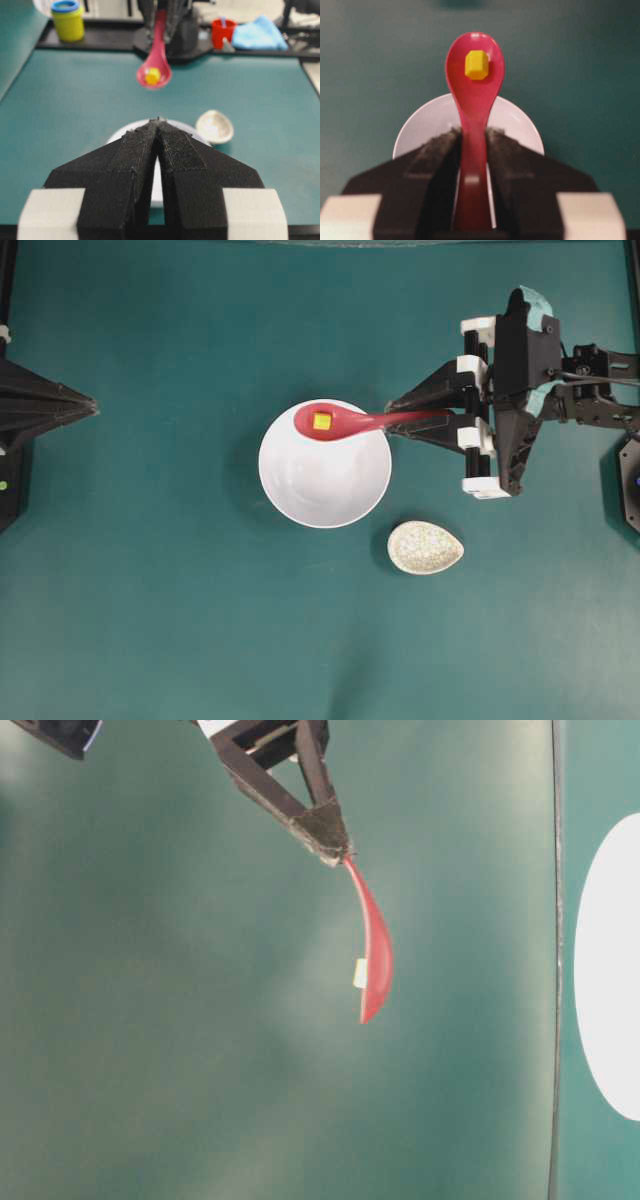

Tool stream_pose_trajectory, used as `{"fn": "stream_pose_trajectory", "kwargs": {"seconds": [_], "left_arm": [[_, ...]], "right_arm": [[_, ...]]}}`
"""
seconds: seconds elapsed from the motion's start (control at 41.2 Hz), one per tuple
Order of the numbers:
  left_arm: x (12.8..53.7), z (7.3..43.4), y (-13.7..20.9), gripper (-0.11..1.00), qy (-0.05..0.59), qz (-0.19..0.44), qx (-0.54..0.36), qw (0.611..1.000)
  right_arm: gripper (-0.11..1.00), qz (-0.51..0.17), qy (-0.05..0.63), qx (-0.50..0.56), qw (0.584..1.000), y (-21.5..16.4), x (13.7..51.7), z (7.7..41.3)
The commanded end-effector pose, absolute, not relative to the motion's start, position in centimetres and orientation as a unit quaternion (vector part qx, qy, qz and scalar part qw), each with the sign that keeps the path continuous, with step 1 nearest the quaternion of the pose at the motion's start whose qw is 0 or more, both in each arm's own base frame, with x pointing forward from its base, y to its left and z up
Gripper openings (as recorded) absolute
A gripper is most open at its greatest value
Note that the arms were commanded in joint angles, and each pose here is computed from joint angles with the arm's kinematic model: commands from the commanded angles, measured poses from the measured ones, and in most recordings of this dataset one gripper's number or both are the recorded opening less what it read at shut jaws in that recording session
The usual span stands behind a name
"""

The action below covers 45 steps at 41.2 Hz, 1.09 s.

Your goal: Scoop the yellow hexagonal prism block from the bowl with a spoon using the right arm.

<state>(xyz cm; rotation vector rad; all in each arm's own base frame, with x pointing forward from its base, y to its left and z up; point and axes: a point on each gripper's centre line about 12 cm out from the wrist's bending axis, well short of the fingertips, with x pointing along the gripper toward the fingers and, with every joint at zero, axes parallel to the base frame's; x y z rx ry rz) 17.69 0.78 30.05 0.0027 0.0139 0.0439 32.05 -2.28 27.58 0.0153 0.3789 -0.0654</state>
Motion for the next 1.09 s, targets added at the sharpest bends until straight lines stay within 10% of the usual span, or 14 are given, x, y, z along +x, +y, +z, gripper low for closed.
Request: {"fn": "stream_pose_trajectory", "kwargs": {"seconds": [0.0,1.069], "left_arm": [[17.80,31.39,0.81,0.03,-0.010,0.023,0.003,1.000],[17.80,31.43,0.81,0.03,-0.011,0.023,0.016,1.000]], "right_arm": [[0.24,-0.034,0.167,0.004,0.985,-2.34,31.92,28.97],[0.24,-0.033,0.169,-0.004,0.985,-2.36,31.83,28.95]]}}
